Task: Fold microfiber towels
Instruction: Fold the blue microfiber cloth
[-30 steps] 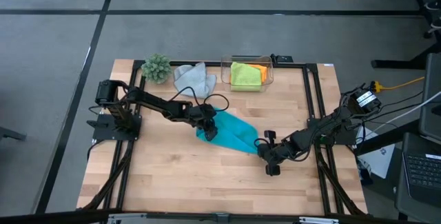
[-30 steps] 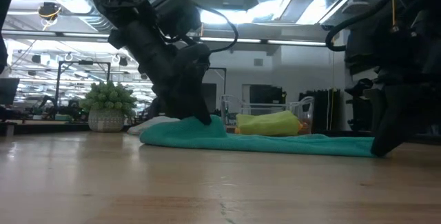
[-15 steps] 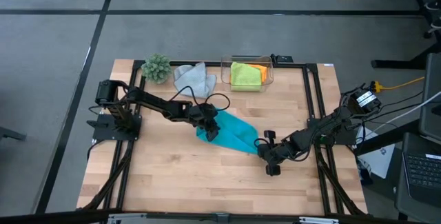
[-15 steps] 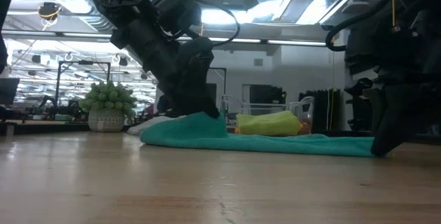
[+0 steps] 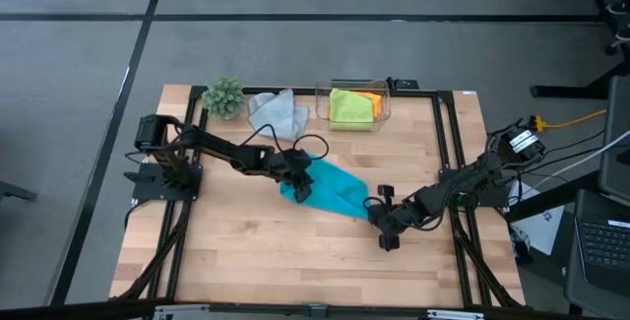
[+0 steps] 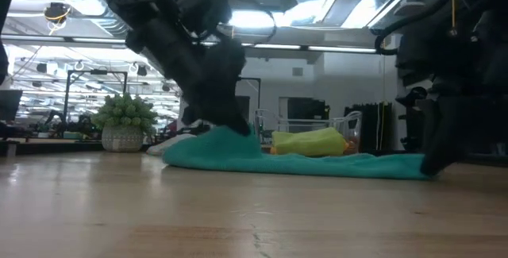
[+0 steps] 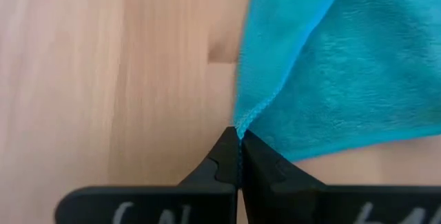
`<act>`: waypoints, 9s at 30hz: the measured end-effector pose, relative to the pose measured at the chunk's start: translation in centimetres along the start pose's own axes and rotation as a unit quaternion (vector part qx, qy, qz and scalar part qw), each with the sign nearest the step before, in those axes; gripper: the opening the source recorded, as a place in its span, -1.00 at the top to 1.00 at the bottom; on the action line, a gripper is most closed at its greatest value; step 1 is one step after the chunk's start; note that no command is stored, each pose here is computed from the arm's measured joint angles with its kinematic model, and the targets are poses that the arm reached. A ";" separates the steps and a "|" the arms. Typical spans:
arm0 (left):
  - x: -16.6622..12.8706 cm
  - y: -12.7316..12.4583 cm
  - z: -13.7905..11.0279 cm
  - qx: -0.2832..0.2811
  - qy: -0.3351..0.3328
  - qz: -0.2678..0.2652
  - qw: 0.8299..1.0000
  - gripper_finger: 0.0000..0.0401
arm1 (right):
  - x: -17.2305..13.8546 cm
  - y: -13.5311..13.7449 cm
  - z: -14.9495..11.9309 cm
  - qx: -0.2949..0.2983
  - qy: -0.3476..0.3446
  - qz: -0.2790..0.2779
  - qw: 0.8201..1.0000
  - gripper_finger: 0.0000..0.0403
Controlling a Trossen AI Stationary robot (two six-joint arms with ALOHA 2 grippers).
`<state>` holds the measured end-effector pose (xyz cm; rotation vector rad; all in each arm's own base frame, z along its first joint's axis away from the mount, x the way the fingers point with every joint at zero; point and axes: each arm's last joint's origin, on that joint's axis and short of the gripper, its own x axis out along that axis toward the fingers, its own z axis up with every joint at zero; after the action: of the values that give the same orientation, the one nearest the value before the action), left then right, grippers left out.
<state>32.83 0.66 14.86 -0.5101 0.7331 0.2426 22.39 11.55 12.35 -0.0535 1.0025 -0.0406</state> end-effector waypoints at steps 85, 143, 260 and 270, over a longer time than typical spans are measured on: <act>-7.7 -6.7 -1.7 0.290 -0.129 0.203 0.926 1.00 | -6.0 -6.0 8.0 0.009 0.016 -0.246 0.969 0.99; -6.5 -10.1 -6.3 0.472 -0.130 0.294 0.821 1.00 | -5.7 -4.5 6.6 -0.097 0.011 -0.310 0.946 0.98; -3.9 -11.6 -10.4 0.342 0.044 -0.043 0.938 0.88 | -1.8 2.8 2.2 -0.032 0.058 0.079 0.995 0.60; -4.0 -11.4 -10.5 0.321 0.056 -0.036 0.945 0.52 | -1.8 2.8 2.2 -0.024 0.061 0.083 0.994 0.53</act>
<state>28.27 -14.67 15.05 0.0726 0.8512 -0.1000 23.30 14.55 14.83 -0.0108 1.1268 0.1336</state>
